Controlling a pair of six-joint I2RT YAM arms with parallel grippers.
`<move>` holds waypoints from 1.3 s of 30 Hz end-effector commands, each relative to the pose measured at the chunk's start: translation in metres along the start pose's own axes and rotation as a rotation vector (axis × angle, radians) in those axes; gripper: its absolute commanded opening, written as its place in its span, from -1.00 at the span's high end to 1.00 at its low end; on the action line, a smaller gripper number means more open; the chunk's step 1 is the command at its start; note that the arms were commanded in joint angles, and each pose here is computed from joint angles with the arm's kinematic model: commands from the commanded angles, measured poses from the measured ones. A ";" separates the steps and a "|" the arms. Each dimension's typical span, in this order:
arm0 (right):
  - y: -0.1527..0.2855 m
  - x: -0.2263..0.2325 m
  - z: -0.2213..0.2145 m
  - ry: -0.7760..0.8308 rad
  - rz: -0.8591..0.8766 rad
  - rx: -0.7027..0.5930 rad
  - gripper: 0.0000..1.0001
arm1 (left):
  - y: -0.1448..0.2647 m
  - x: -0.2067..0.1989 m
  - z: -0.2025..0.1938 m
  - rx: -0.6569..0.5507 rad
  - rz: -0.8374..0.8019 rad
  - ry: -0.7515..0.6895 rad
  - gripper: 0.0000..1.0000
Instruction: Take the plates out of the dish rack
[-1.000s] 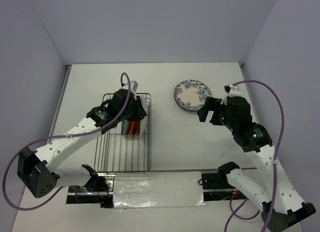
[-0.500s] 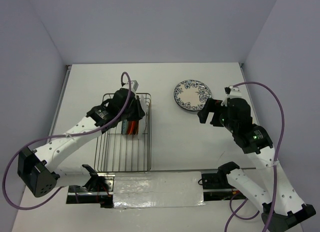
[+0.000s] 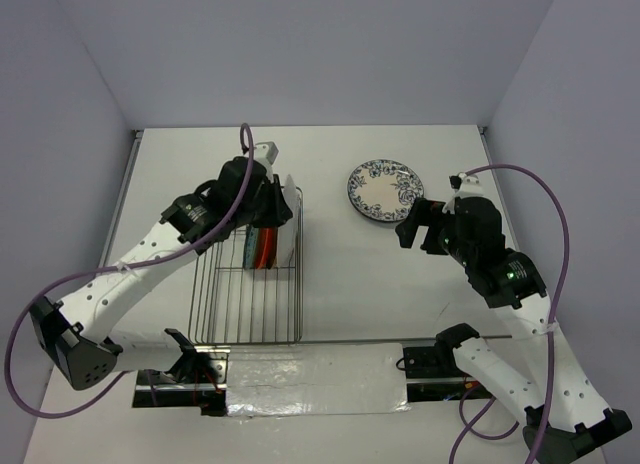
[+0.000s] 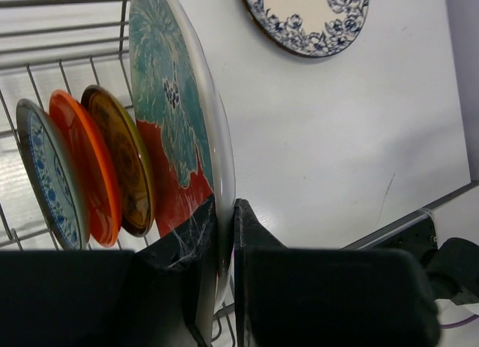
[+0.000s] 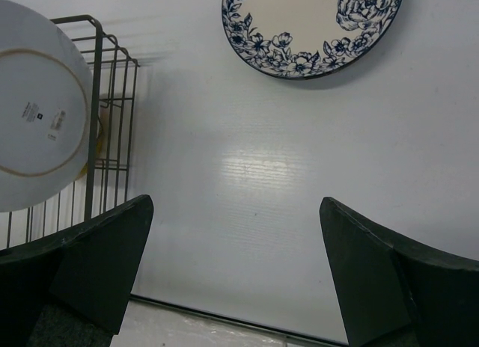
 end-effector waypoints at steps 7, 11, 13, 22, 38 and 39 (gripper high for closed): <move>0.014 0.011 0.017 0.010 0.029 -0.059 -0.99 | 0.053 -0.027 0.079 -0.339 -0.188 -0.095 1.00; 0.019 0.015 0.025 -0.002 0.021 -0.090 -1.00 | 0.076 -0.034 0.101 -0.455 -0.263 -0.199 1.00; 0.023 0.016 0.031 -0.026 0.010 -0.139 -1.00 | 0.088 -0.040 0.114 -0.544 -0.323 -0.301 1.00; 0.054 0.041 0.046 -0.253 0.234 -0.259 -1.00 | 0.104 -0.044 0.151 -0.769 -0.248 -0.845 1.00; 0.089 0.065 0.056 -0.320 0.409 -0.222 -1.00 | 0.059 -0.057 0.060 -0.718 0.503 -1.331 1.00; 0.091 0.065 0.056 -0.323 0.419 -0.220 -1.00 | 0.066 -0.062 0.059 -0.766 0.519 -1.318 1.00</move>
Point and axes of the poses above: each gripper's point midway between its finger pads, its own y axis back along the fingers, its own x axis along the line the jaws close on, z = x × y, the point moved 9 cm from there along y, back along the fingers, and after that the axes turned 15 degrees about -y, right-handed, at the moved point
